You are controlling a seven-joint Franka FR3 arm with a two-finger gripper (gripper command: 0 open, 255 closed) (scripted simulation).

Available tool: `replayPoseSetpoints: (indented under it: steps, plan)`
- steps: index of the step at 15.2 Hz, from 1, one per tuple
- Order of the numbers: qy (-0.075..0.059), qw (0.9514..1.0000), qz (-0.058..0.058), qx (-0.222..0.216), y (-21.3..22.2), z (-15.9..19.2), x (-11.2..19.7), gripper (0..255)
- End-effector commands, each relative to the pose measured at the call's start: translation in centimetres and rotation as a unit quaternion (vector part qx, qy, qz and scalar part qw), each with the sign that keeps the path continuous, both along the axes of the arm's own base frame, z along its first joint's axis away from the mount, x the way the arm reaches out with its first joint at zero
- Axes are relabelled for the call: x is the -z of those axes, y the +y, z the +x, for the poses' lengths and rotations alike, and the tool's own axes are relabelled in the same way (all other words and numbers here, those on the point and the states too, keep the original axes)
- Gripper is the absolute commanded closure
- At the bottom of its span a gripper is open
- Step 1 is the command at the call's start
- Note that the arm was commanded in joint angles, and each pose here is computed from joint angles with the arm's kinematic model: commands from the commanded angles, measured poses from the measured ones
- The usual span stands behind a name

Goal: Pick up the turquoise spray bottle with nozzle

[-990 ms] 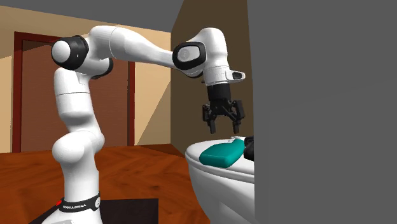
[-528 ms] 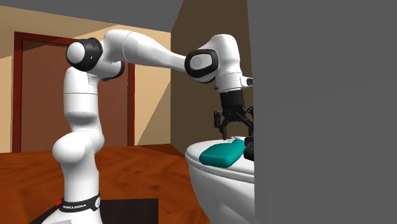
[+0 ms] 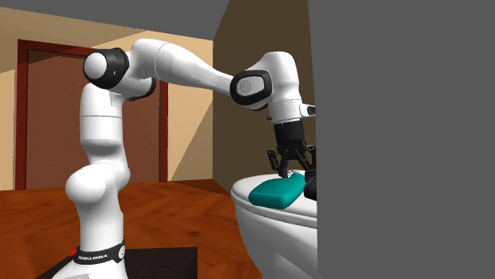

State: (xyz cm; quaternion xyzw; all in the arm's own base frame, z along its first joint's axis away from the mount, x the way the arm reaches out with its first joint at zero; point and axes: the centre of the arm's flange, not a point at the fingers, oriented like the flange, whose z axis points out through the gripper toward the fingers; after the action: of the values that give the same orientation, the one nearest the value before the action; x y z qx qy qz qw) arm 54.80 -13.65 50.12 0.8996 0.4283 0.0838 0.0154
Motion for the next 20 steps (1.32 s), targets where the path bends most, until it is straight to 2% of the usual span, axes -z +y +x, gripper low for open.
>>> replayPoseSetpoints:
  steps: [1, 7, 20]
  plan:
    - [0.001, 1.0, 0.0, 0.0, 0.0, 0.1, 0.2, 255]
    - [0.001, 1.0, 0.0, 0.0, 0.0, 0.0, 0.2, 255]
    - [0.001, 1.0, 0.0, 0.0, 0.0, 0.0, -6.7, 255]
